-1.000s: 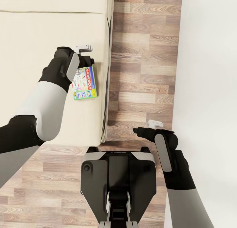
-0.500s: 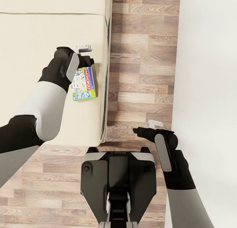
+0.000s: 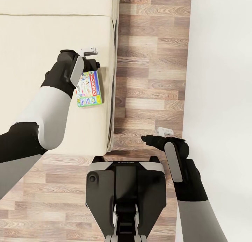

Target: Put all the toys in the child's room - the three board games (two on the bed and one on the table), the two jigsaw puzzles on the table, and the tennis ball on the table - inside the toy box on the table in the child's room.

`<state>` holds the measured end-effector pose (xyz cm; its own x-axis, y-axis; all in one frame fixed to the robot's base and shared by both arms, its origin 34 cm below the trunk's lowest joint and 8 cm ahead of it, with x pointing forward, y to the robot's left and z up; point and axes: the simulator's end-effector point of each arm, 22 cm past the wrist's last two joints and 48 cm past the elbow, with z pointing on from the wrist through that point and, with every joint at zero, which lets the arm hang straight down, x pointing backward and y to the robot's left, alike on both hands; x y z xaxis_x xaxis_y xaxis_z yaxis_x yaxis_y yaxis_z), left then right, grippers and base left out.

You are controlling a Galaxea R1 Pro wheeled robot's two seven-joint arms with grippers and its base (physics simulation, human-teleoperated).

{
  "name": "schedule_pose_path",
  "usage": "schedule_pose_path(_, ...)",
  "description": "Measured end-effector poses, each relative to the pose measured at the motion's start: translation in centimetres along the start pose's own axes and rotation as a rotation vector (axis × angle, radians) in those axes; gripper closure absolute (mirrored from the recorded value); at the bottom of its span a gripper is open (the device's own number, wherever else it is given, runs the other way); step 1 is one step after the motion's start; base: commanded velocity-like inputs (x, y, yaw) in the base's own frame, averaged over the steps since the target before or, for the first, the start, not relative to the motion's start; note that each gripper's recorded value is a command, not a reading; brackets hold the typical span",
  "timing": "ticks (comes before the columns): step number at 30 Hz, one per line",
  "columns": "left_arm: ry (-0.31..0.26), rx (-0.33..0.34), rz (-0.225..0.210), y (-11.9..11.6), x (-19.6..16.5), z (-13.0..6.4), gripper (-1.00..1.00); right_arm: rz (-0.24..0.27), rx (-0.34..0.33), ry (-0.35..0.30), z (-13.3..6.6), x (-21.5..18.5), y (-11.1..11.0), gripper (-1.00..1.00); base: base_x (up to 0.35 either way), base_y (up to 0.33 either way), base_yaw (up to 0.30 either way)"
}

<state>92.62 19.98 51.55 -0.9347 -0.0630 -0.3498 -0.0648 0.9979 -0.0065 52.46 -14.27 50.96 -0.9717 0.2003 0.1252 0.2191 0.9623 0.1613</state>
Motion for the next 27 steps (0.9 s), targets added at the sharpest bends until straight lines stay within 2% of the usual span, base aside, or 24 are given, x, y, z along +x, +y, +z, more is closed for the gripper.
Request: schedule_pose_path(27,-0.003,-0.001,0.001,0.02,-0.21,-0.15,-1.0,0.0,0.0,-0.003,-0.12,-0.12,0.02,-1.0,-0.036,-0.003,-0.011)
